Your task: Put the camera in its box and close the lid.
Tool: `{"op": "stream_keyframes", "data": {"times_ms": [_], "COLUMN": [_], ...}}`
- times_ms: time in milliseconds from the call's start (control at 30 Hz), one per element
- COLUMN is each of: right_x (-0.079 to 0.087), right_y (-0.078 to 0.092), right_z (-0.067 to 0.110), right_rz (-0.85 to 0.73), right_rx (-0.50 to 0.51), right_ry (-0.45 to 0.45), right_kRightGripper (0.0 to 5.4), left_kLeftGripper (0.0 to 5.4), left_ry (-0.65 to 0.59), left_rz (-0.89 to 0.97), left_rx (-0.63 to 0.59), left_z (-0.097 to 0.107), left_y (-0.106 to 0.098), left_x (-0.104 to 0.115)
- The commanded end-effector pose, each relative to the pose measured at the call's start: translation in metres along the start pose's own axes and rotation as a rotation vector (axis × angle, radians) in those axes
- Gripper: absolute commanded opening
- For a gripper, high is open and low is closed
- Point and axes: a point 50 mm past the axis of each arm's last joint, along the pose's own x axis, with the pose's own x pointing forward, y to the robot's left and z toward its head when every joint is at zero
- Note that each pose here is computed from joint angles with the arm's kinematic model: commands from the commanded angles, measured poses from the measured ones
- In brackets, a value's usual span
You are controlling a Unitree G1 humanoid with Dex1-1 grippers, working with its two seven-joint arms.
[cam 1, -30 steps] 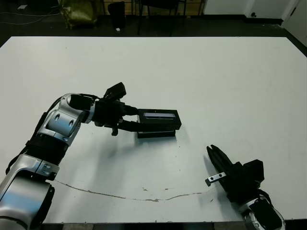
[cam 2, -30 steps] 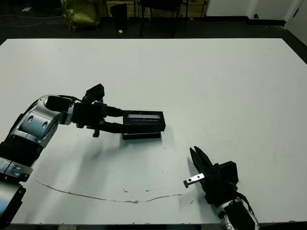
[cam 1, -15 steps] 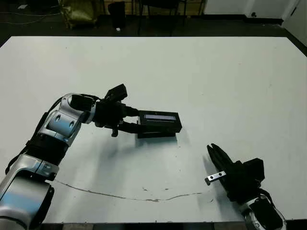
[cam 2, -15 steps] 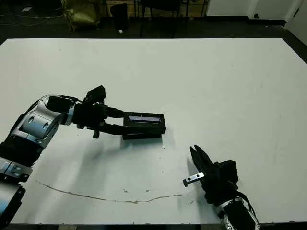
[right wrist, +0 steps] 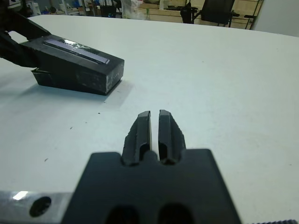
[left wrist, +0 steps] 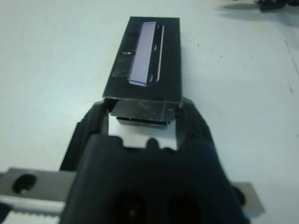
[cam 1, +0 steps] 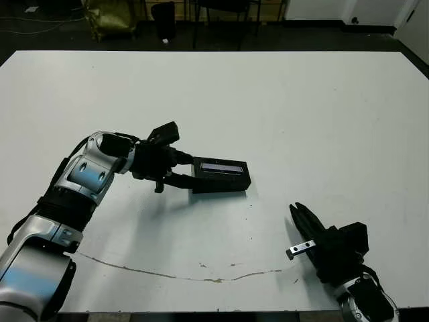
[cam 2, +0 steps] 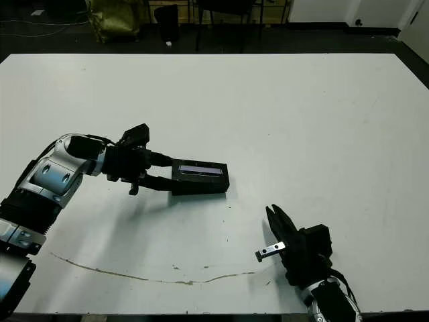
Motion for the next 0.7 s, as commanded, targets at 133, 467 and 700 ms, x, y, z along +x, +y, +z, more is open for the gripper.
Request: {"op": "stream_keyframes", "data": {"times_ms": [133,467,700], "right_x": [-0.008,-0.009,-0.010], "right_y": [0.000,0.000,0.000], "right_z": [-0.011,-0.009,-0.006], "right_rz": [0.002,-0.015,-0.017], "right_rx": [0.008,0.008,-0.002], "right_ry": [0.046,0.075,0.087], "right_kRightGripper": [0.00,0.00,0.00], "left_kLeftGripper": [1.93,1.93,1.93], "left_ry": [0.054,0.077,0.077], "left_rz": [0.017,0.030,0.030], "left_rx": [-0.007,-0.022,-0.059], "left_z": [-0.006,-0.015,-0.028], "left_y": [0.003,0.002,-0.002], "left_x": [-0.006,-0.011,-0.013]}}
